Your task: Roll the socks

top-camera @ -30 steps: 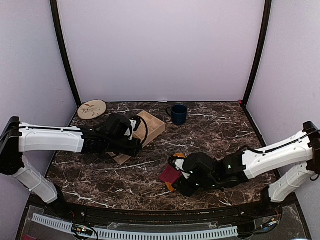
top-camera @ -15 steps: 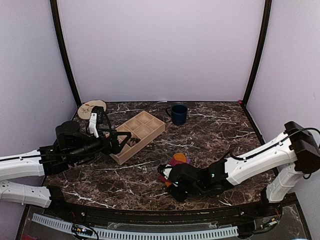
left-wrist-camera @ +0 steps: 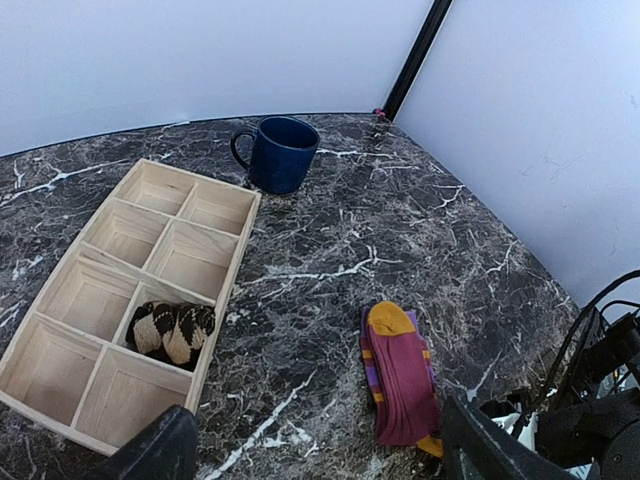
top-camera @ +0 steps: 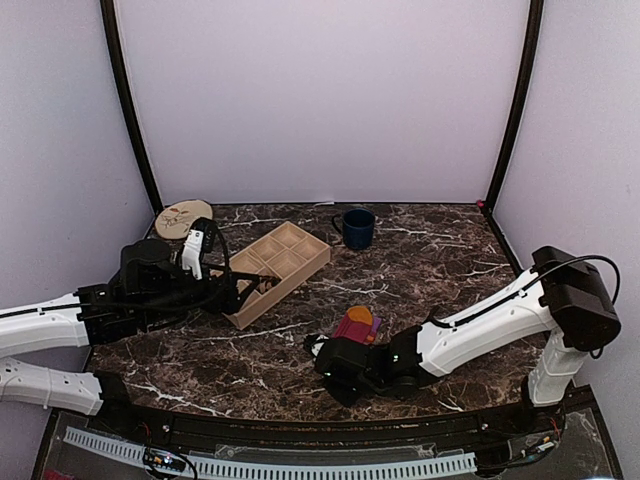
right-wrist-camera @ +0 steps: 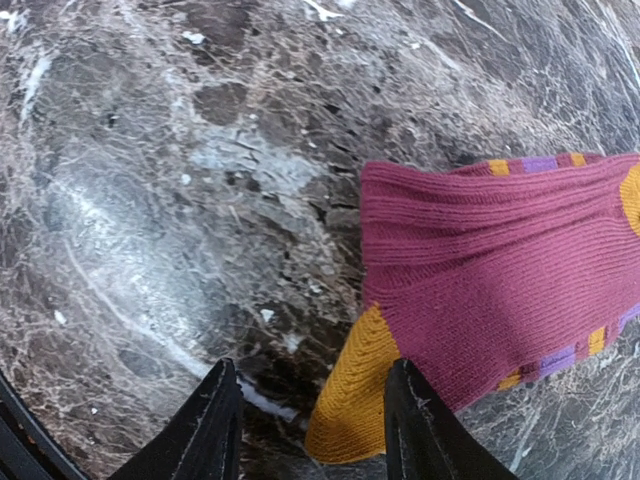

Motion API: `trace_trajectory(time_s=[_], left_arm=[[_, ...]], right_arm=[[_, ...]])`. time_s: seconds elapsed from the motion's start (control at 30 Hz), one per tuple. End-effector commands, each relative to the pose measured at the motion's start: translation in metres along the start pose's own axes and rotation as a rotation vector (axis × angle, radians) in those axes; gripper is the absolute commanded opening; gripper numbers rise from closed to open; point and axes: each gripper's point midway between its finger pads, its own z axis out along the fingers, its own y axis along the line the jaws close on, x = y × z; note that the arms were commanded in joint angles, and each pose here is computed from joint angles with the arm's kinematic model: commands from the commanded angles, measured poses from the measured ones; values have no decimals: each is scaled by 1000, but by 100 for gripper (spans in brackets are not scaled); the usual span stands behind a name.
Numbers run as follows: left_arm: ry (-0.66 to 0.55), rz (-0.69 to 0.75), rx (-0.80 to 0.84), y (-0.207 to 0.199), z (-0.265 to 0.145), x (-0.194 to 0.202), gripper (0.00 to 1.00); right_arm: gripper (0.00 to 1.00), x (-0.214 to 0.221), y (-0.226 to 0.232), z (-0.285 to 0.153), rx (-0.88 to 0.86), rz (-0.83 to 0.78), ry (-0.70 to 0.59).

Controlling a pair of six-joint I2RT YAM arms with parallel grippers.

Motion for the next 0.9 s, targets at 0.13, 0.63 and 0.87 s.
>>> trace_trajectory(time_s=[0.13,0.63,0.87], left_arm=[[-5,27,-40,7,-10,-5,87],[8,24,-47,9,-3,2,91],[8,20,-42,8,-1,2,91]], right_arm=[[45,-10,-7,-3,72,19,-23],[44,15,-14,0,85,10,50],[36,33,-16,6,79,6,101]])
